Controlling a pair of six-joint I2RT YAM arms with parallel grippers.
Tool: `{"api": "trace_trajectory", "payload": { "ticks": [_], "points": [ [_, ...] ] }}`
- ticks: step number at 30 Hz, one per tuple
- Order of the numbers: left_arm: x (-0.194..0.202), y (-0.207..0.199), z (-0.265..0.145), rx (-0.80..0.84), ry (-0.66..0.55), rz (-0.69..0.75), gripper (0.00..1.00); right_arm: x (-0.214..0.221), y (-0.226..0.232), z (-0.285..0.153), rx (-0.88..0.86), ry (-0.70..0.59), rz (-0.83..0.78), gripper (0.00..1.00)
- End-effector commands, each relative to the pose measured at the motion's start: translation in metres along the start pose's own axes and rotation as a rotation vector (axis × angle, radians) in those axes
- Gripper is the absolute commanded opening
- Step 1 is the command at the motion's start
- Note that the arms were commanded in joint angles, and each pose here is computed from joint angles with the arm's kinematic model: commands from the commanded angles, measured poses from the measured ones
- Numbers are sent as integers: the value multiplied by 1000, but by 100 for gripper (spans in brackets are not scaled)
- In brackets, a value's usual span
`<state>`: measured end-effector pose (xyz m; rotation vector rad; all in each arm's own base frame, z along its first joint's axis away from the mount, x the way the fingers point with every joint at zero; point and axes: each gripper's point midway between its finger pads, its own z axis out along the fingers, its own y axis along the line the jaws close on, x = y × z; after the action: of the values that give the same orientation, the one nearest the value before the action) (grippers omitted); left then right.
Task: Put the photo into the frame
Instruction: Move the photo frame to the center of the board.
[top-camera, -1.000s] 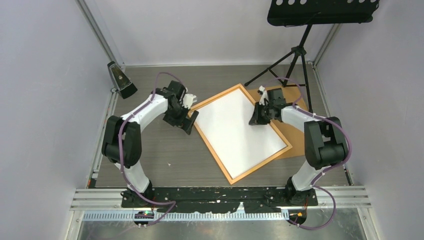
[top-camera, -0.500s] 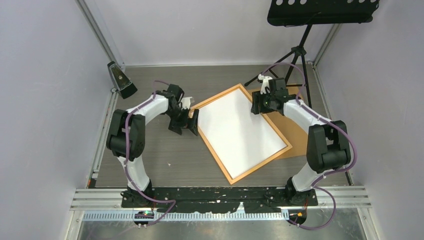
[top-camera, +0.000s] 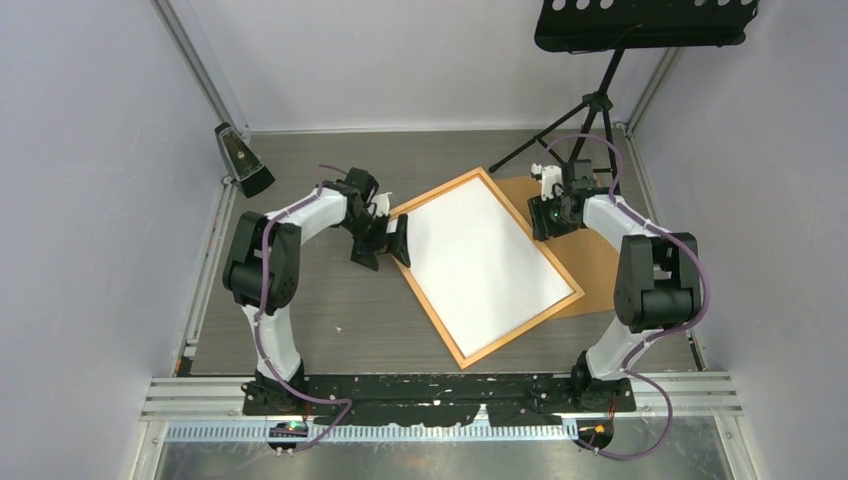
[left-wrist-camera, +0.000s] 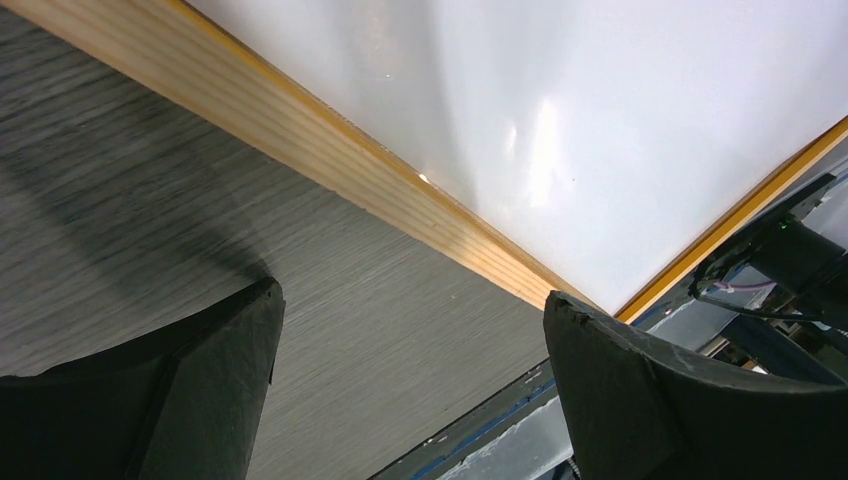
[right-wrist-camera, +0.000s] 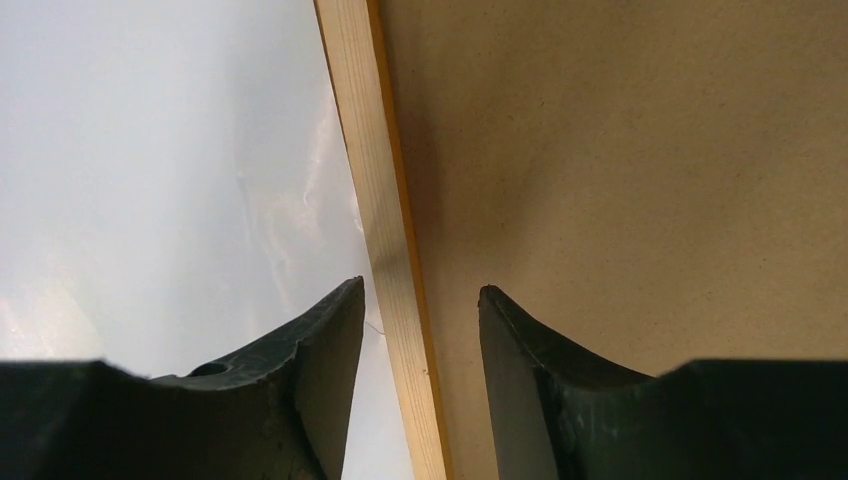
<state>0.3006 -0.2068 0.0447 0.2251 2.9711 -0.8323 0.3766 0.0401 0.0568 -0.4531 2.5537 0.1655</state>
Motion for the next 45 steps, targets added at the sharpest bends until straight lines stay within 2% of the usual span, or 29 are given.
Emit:
{"api": "trace_trajectory", "payload": {
  "ticks": [1,6,8,10,12,16,18,23,28,32,33,35,38,40,44,45],
  "points": [
    [-12,-15,-7,40,-47,30,100,13,7,5,-75,31,-24,51],
    [-12,-15,-14,27,-70,64,99,28,21,13,-153,59,-3,48],
    [-12,-15,-17,20,-80,75,100,30,25,14,-174,64,10,42],
    [-12,-13,-21,4,-94,91,100,31,31,13,-194,65,49,27],
    [-14,-10,-29,-19,-117,108,100,28,37,10,-212,56,107,18],
    [-20,5,-50,-62,-162,103,100,18,51,9,-237,26,270,7],
    [-22,19,-60,-91,-183,83,100,13,63,11,-254,9,358,6],
    [-26,54,-86,-167,-231,42,100,-5,116,21,-295,-49,317,6],
    [-26,69,-100,-214,-259,40,100,-19,174,36,-381,-39,323,6],
    [-21,70,-101,-216,-250,47,100,-12,193,44,-420,7,334,20],
    [-21,70,-100,-213,-252,50,100,-9,195,45,-430,16,330,31],
    [-20,70,-97,-206,-246,54,100,-7,203,39,-476,13,313,41],
    [-20,73,-92,-206,-239,58,100,-12,214,26,-522,-15,271,44],
    [-19,75,-89,-207,-234,59,100,-15,221,20,-537,-21,239,42],
    [-15,76,-88,-207,-227,65,99,-19,220,22,-478,-23,189,16],
    [-13,77,-88,-208,-225,67,100,-20,218,23,-458,-23,188,13]
  ]
}}
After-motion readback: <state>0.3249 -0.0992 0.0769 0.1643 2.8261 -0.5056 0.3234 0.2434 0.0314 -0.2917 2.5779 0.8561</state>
